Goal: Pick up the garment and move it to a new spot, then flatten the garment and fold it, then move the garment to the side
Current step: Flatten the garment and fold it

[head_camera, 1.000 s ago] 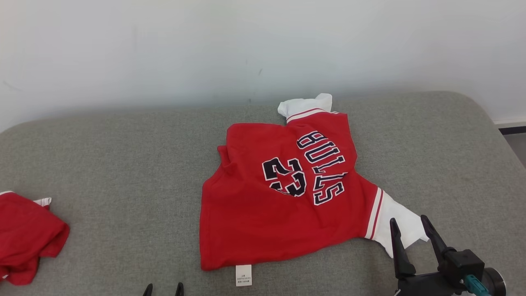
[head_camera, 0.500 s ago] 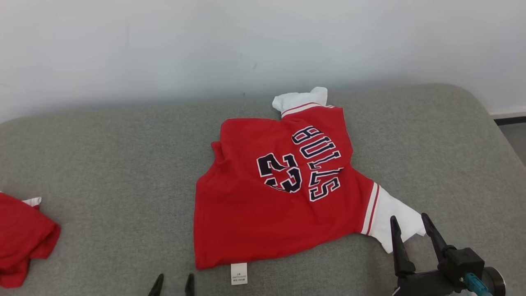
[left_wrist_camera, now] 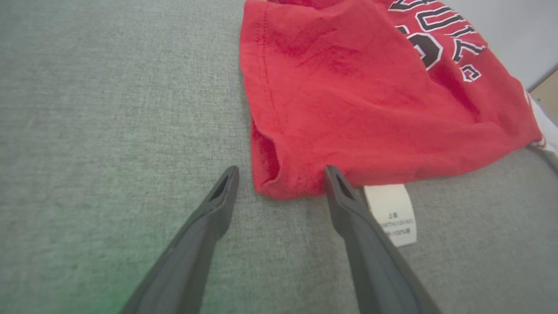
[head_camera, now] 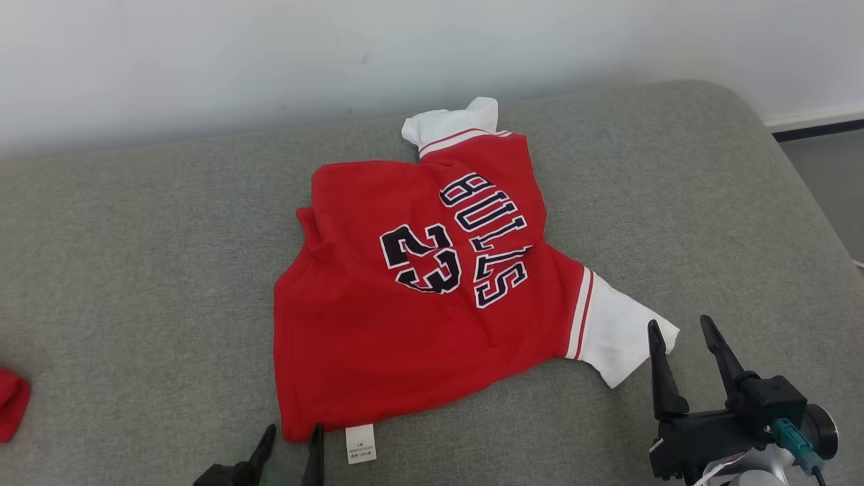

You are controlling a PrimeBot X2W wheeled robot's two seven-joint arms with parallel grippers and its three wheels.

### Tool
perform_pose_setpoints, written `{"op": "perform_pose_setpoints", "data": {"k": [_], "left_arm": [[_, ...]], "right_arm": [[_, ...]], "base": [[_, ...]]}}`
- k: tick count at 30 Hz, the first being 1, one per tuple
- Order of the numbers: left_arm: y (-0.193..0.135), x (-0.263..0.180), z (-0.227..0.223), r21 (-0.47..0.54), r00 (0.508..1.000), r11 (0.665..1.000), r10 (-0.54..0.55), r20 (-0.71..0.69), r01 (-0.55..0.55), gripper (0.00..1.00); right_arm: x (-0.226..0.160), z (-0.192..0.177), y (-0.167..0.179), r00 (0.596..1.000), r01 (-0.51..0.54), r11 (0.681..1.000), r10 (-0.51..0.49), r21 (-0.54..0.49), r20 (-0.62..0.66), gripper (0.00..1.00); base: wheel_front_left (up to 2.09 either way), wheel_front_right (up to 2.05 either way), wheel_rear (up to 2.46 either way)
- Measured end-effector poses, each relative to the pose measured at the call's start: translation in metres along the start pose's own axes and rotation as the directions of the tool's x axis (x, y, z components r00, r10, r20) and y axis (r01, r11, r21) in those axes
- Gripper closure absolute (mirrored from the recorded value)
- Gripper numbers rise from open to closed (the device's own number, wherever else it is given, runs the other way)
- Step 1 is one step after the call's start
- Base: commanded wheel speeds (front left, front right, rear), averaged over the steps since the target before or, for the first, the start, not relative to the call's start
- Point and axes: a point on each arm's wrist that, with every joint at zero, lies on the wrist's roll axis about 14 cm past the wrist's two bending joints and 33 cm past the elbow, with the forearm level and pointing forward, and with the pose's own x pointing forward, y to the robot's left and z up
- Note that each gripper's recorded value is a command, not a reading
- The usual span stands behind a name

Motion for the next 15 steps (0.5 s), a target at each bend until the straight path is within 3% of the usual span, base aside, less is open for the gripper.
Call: {"op": "perform_pose_setpoints", "data": {"k": [3,4,5,7,12,15], "left_arm": [[0.001,0.008,-0.009,0.005,0.999,1.0,0.008,-0.034,-0.008,0.02],[0.002,0.011,-0.01,0.004,0.999,1.0,0.009,-0.039,-0.009,0.11],[0.001,0.013,-0.01,0.004,0.999,1.0,0.008,-0.039,-0.008,0.36],[0.002,0.018,-0.011,0.005,0.999,1.0,0.009,-0.043,-0.009,1.0],[0.006,0.021,-0.012,-0.01,0.999,1.0,0.02,-0.048,-0.021,1.0],[0.024,0.022,0.003,-0.05,0.995,0.994,0.099,0.002,-0.098,1.0]], "right_arm": [[0.0,-0.002,-0.006,1.0,0.016,1.0,-0.016,-0.005,-0.007,0.0],[-0.001,-0.003,-0.008,1.0,0.023,1.0,-0.023,-0.007,-0.012,0.0],[-0.001,-0.004,-0.011,0.999,0.029,1.0,-0.03,-0.009,-0.015,0.0],[-0.001,-0.005,-0.014,0.999,0.039,0.999,-0.039,-0.011,-0.02,0.0],[0.001,-0.005,-0.017,0.999,0.05,0.999,-0.051,-0.011,-0.019,0.0],[0.004,-0.005,-0.017,0.998,0.053,0.999,-0.053,-0.007,-0.019,0.0]], "base": [[0.0,0.0,0.0],[0.0,0.0,0.0],[0.0,0.0,0.0],[0.0,0.0,0.0],[0.0,0.0,0.0],[0.0,0.0,0.0]]}}
